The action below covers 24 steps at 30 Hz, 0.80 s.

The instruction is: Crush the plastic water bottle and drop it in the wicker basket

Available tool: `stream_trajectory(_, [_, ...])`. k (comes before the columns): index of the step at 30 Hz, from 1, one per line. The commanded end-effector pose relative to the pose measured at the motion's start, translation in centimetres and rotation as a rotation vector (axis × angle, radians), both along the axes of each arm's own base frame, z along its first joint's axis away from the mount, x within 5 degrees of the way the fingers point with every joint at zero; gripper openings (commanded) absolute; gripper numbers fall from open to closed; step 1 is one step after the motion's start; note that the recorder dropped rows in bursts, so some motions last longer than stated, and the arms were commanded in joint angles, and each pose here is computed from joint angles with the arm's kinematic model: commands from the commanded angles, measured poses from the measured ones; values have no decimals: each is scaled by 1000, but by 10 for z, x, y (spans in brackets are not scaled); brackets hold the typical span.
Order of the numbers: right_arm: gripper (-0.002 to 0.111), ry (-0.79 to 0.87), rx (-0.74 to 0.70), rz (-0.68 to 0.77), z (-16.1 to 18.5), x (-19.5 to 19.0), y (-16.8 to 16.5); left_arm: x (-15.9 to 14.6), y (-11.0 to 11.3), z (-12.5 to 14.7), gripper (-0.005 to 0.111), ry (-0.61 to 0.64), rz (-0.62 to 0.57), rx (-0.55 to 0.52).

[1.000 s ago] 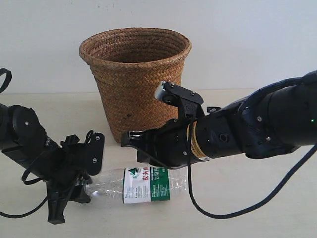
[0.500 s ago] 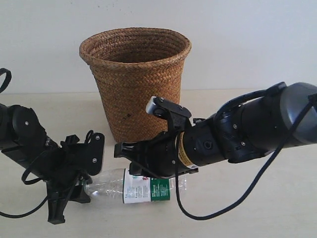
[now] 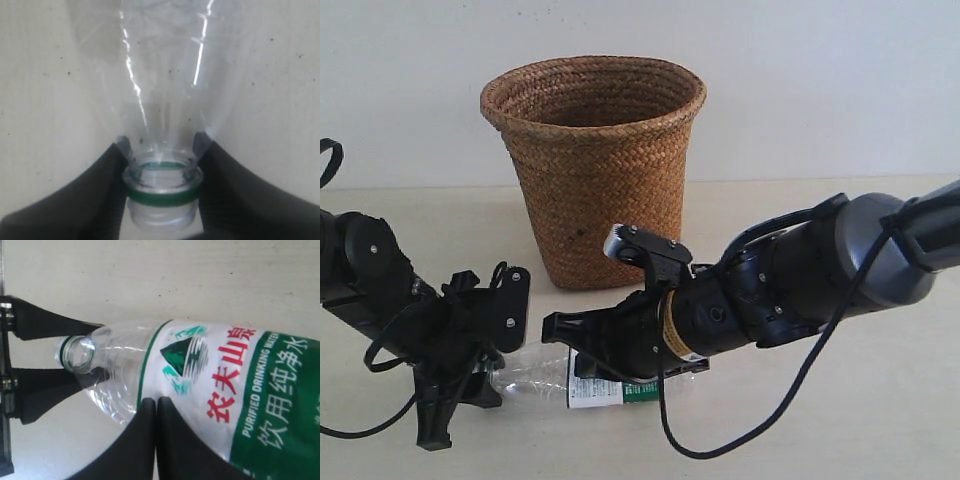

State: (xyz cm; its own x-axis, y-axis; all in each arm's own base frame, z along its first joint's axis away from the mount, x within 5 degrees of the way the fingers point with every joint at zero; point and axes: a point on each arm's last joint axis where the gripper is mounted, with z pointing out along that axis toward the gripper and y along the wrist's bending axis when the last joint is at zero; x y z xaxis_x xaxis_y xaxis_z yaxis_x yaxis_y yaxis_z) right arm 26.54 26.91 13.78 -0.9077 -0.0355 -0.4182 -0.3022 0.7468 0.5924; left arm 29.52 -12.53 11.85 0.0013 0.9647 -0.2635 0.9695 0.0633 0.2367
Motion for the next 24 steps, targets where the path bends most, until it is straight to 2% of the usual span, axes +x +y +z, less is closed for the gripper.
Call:
stream_trajectory(1, [0, 8, -48, -6, -18, 5, 2, -1, -2, 3, 4, 8, 9, -12])
stream_trajectory(11, [0, 88, -122, -39, -57, 5, -1, -1, -2, 3, 4, 8, 9, -12])
stream_trajectory(24, [0, 132, -113, -39, -67, 3, 0, -1, -2, 3, 4, 8, 9, -12])
